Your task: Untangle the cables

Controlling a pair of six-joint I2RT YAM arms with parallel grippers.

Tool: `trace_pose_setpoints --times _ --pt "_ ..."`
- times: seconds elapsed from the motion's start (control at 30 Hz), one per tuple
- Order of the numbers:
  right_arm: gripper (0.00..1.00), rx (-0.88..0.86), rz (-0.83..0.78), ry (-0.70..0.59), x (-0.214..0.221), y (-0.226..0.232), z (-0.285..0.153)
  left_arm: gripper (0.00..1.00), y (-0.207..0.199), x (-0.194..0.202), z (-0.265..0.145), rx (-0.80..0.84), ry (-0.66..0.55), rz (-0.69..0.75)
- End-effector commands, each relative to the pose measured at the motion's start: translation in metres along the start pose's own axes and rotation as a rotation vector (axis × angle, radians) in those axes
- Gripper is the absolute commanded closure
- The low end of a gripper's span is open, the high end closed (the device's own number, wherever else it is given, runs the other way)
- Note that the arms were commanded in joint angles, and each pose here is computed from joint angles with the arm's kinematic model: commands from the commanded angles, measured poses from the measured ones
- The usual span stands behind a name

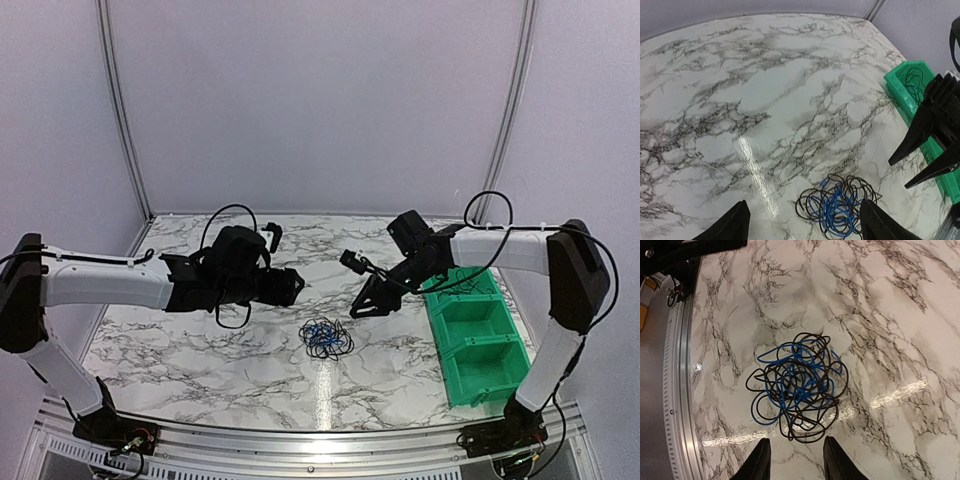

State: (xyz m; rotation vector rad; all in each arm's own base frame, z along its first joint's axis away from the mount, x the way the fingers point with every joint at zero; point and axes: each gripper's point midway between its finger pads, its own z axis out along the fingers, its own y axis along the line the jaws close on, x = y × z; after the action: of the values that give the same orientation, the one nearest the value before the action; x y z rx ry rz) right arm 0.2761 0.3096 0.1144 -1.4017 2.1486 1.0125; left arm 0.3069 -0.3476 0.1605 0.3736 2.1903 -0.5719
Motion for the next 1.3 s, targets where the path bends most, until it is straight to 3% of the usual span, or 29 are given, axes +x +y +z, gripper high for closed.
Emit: trace_pose_setpoints --times 0.0,0.37,0.97,1.1,1.2,1.27 --pt "0.6 -0.032 0.011 0.039 -0.008 0.005 0.018 0.22 -0.026 0.021 -0.003 0.118 0.001 -0.07" --pt "0.6 -0.017 0.066 0.107 0.0 -0.011 0.047 0.21 -0.043 0.07 0.013 0.079 0.063 -0.05" --pt "0.63 -0.124 0.099 0.122 0.003 0.001 0.06 0.21 -0.032 0.075 0.015 0.027 0.033 -0.079" --pt "0.73 -0.12 0.1 0.127 0.003 0.0 0.061 0.21 -0.032 0.076 0.015 0.027 0.032 -0.079" --pt "0.91 -0.114 0.099 0.128 0.002 -0.001 0.06 0.22 -0.032 0.076 0.017 0.025 0.031 -0.078" --pt "0.98 -0.104 0.095 0.129 0.001 -0.002 0.059 0.22 -0.032 0.077 0.02 0.021 0.028 -0.077"
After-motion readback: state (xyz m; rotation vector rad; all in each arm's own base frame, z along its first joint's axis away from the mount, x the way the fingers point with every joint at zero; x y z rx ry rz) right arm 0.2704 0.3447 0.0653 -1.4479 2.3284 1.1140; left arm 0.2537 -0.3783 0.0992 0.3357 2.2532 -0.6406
